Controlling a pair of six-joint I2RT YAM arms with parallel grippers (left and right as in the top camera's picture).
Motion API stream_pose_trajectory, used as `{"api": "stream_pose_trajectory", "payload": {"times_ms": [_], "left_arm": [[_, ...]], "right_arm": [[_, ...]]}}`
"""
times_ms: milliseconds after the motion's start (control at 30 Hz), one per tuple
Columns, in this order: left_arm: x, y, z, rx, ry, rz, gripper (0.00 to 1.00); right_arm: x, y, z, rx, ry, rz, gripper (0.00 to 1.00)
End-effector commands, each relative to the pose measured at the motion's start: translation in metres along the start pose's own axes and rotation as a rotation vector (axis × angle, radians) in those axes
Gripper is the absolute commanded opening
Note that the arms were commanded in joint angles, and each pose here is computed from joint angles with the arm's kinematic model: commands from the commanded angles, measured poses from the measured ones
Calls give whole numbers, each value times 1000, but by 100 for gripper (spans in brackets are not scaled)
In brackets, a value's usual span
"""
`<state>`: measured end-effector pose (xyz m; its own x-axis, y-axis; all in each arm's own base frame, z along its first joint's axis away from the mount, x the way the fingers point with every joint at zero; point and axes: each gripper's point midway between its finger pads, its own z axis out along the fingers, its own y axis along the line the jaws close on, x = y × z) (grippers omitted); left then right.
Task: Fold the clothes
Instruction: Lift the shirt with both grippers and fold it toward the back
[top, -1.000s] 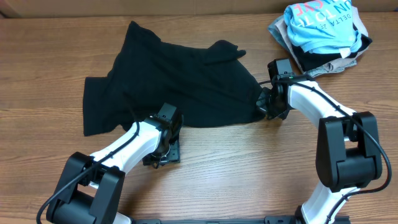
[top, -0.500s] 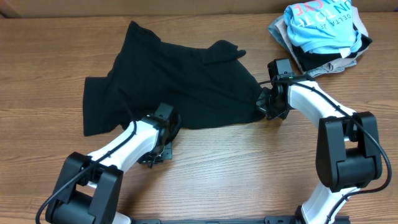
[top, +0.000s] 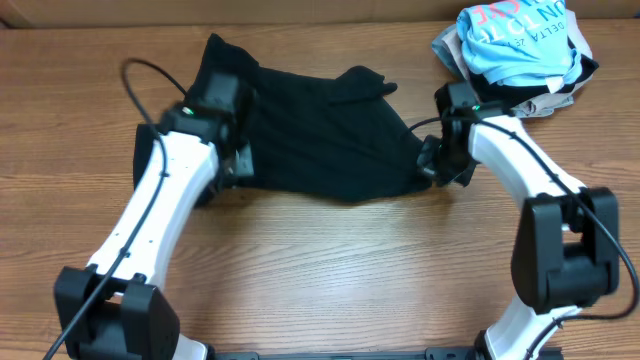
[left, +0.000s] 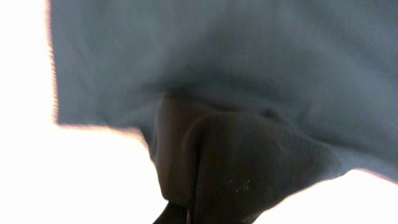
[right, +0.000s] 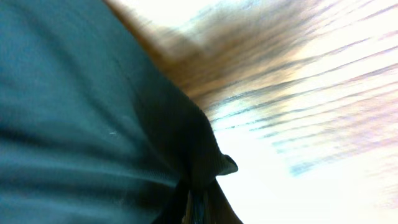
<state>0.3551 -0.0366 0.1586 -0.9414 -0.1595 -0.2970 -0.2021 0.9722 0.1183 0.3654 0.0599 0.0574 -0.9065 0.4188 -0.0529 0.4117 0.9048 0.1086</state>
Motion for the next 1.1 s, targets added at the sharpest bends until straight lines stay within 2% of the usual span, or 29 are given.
{"api": "stream_pose_trajectory", "payload": {"times_ms": [0,367,600,800,1067], "left_arm": [[-42,18,-37,-12,-133,13,4],[-107,74,-133,-10,-391,-108,4],[-124,101,-213,-2,-578,-151,4],[-110,120,-273,-23,-692,-153,4],[-46,162,-332,-125,-776,-224,4]], "right_arm": [[-30,6,-71,-76,-154,-53,4],[-46,-18,-209,-167,-377,-39,4],[-27,-12,-254,-243,-453,-113,4],[0,-19,-289,-278,-512,-127,4],[58,-39,-367,-352,-707,-154,4]]}}
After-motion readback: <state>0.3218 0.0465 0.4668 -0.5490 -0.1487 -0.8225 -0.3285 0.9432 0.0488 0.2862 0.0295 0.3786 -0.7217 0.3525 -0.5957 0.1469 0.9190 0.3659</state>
